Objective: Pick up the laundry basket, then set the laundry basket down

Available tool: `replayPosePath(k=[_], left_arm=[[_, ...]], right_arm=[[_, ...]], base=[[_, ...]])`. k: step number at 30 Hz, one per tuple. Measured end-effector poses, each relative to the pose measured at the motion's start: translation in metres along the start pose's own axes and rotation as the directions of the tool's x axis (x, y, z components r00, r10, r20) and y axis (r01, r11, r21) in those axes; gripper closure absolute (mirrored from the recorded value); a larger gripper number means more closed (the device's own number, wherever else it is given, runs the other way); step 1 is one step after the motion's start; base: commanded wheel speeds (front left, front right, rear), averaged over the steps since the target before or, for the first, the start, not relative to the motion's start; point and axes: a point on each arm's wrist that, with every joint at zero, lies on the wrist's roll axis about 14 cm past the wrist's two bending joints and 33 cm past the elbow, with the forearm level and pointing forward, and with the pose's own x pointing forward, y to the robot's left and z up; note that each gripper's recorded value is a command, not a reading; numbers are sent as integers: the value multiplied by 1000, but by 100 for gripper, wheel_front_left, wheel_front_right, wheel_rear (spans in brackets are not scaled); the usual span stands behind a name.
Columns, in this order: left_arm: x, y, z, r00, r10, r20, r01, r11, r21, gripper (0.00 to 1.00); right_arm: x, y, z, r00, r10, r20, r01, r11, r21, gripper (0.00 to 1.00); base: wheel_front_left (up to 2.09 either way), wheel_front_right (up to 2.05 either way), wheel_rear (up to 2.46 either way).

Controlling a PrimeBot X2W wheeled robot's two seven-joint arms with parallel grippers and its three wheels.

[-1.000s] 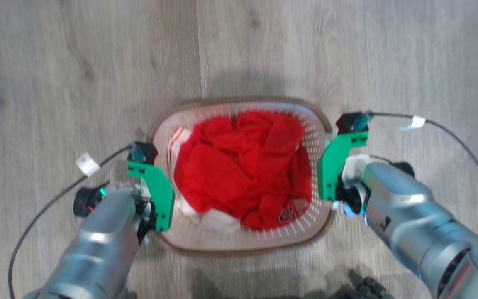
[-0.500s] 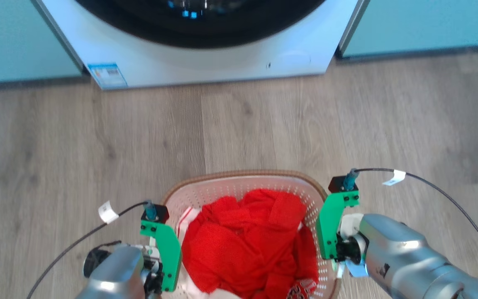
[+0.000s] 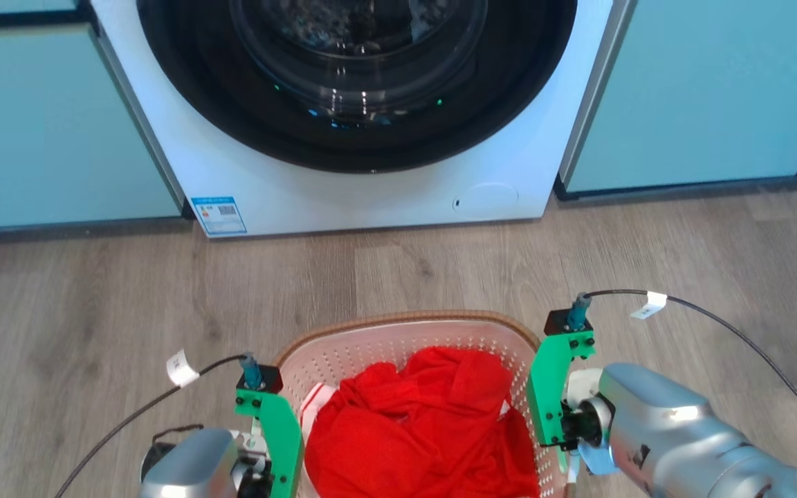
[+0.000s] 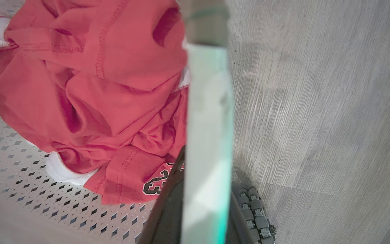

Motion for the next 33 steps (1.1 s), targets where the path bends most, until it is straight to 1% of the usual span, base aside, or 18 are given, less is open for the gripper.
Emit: replayPosePath(k=[3,9,15,28,33], left_arm=[[-5,1,-3,1000,4,0,-4,1000,-9,100],[-13,-1,-3,1000,14,14,-14,1000,8,100],[-17,0,-9,1000,26,0,-26,1000,15,100],[-17,0,-14,1000,21,-11,-21,1000,-3,100],[-16,0,-14,1000,23,-11,-23,1000,9,100]], right_arm=[[-5,3,2,1000,-5,6,5,1000,-23,100],[-14,8,5,1000,-13,28,14,999,-53,100],[-12,14,-6,1000,3,19,-2,999,-42,100],[-13,15,-6,1000,5,21,-4,999,-43,100],[-14,14,-7,1000,3,22,-2,999,-44,100]], base=[[0,0,0],[0,0,0],[0,0,0],[0,0,0],[0,0,0]])
